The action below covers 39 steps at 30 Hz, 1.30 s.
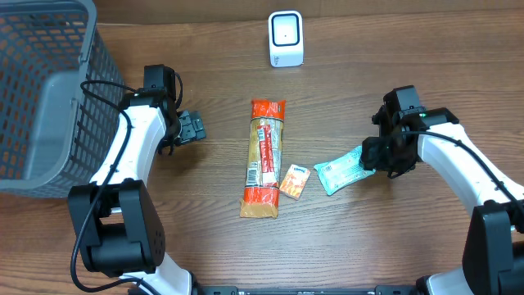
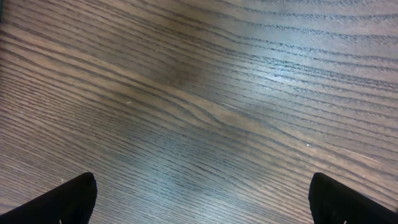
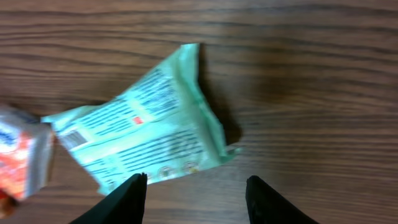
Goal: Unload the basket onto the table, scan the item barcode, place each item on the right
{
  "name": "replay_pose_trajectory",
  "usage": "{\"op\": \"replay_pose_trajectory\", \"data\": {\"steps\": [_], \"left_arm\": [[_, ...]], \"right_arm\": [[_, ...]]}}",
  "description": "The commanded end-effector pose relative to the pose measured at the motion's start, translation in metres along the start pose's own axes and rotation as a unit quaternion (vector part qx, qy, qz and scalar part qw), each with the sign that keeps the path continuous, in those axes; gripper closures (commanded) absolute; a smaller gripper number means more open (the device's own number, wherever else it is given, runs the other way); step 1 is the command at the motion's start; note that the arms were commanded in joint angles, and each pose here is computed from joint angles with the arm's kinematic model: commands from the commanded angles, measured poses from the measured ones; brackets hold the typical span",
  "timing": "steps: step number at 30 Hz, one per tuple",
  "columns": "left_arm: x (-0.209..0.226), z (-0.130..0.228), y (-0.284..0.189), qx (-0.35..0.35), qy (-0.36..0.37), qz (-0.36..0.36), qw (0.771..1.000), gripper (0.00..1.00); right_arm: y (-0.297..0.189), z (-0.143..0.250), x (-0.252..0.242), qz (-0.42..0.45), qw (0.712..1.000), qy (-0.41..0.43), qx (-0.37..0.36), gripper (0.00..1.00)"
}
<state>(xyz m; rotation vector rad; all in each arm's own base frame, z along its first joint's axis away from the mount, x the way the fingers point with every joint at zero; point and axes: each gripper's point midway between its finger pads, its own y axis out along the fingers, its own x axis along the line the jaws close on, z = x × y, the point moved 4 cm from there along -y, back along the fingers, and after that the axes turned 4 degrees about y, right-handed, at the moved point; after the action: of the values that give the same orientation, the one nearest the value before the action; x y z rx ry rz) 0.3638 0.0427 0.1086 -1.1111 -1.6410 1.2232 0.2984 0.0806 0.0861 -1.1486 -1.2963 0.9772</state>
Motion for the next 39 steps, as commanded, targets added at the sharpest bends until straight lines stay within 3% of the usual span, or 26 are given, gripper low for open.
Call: {"op": "replay_pose_trajectory", "data": {"steps": [1, 15, 18, 26, 32, 34, 39], "left_arm": [[0.001, 0.0, -0.001, -0.001, 0.0, 0.004, 1.0, 0.0], [0.001, 0.0, -0.001, -0.001, 0.0, 0.004, 1.0, 0.0], [0.001, 0.0, -0.001, -0.001, 0.0, 0.004, 1.0, 0.0], [0.001, 0.0, -0.001, -0.001, 0.0, 0.004, 1.0, 0.0], [0.001, 0.0, -0.001, -0.001, 0.0, 0.004, 1.0, 0.0], [0.001, 0.0, -0.001, -0.001, 0.0, 0.004, 1.0, 0.0], [0.001, 0.0, -0.001, -0.001, 0.0, 0.004, 1.0, 0.0]], "right_arm": [[0.008, 0.004, -0.01, 0.023, 1.0, -0.007, -0.01, 0.47], [0.051, 0.02, -0.011, -0.024, 0.999, -0.014, -0.035, 0.52], [0.052, 0.022, -0.012, -0.022, 0.999, -0.013, -0.031, 0.58], [0.052, 0.023, -0.012, -0.024, 0.999, -0.007, -0.028, 0.54], [0.056, 0.029, -0.014, -0.022, 0.999, -0.006, -0.024, 0.77], [0.057, 0.03, -0.015, -0.022, 1.0, -0.006, -0.022, 0.96], [0.024, 0.016, 0.002, -0.061, 0.997, 0.0, -0.054, 0.96]]}}
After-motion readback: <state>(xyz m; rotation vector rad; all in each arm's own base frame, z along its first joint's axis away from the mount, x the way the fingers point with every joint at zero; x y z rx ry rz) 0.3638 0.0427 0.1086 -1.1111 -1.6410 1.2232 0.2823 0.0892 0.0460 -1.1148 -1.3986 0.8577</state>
